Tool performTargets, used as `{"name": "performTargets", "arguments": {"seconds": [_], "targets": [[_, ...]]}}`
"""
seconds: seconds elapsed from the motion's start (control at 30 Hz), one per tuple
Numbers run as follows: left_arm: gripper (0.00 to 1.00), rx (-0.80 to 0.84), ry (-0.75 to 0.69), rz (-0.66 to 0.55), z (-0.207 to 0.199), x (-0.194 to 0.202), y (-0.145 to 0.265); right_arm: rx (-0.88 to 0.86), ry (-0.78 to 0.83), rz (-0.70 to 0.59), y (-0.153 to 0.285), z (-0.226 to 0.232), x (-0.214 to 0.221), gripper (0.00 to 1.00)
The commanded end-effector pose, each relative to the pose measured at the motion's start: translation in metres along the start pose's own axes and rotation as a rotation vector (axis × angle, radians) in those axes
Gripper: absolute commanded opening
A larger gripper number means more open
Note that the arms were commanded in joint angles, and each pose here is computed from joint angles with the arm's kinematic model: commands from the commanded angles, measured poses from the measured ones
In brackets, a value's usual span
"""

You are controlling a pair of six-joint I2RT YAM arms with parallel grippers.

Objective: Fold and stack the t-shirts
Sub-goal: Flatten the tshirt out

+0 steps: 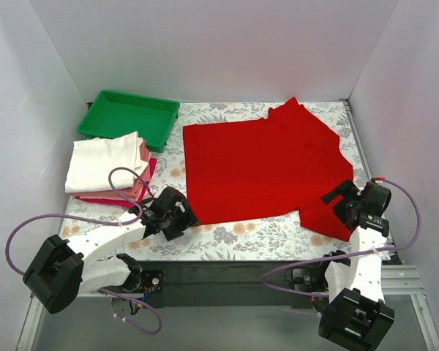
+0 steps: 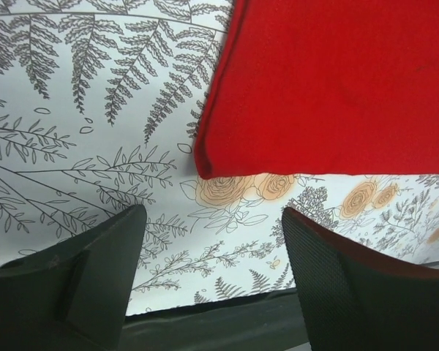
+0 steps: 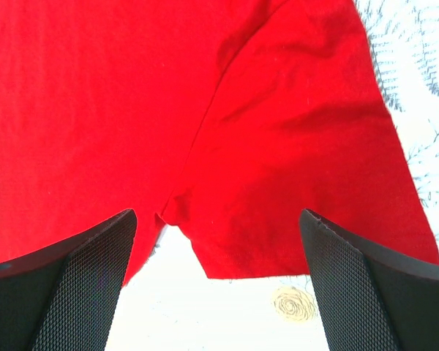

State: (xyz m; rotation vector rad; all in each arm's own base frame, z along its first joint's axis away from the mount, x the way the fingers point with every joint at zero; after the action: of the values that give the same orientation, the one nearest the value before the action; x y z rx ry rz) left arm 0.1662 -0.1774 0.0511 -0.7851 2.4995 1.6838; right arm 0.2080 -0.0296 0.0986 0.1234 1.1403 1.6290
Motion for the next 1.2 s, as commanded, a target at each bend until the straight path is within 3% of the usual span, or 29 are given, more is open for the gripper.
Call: {"name": "performTargets", "arguments": {"seconds": [0.0,0.07,0.27,0.33,0.43,0.57,0.67,0.87,1.17], "targets": [[0.65,-0.013,0.042,-0.026,0.000,-0.003,-0.007,0.005,0.004,-0.001,0.004,0.002,-0.003,0.98],[0.55,-0.047,0.071,-0.044,0.006,-0.004,-0.012,-0.001,0.011,0.005,0.005,0.004,-0.004,0.98],[0.49,-0.056,0.112,-0.116,0.004,-0.017,-0.018,-0.007,0.021,0.012,0.005,0.004,-0.002,0.98],[0.43,-0.066,0.118,-0.135,0.003,-0.022,-0.020,-0.006,0.027,0.021,0.005,0.004,0.000,0.98],[0.30,-0.078,0.104,-0.131,0.000,-0.024,-0.026,-0.004,0.035,0.033,0.003,0.003,0.002,0.97],[0.00,-0.094,0.100,-0.108,0.001,-0.020,-0.031,0.013,0.046,0.023,0.005,0.002,-0.002,0.98],[0.00,-0.102,0.104,-0.151,0.003,-0.027,-0.027,0.000,0.061,0.045,0.005,0.003,0.003,0.96],[0.00,-0.279,0.173,-0.245,0.044,-0.053,-0.015,-0.065,0.124,0.122,0.002,0.009,0.022,0.98],[0.00,-0.266,0.224,-0.332,0.053,-0.088,-0.013,-0.015,0.287,0.225,0.017,0.018,0.070,0.98]]}}
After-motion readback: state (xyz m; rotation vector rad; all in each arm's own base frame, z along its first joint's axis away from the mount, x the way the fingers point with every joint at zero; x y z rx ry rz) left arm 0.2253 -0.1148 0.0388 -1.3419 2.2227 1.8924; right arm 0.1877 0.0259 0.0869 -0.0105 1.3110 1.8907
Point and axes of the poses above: each gripper's point midway between its finger pads, its own y axis back along the fingers, its own z axis along the line the jaws close on, x = y × z, the point moved 2 cm from there along y, back along the fingers, and after that the axes turned 7 degrees about -y, right-handed, at the moved point
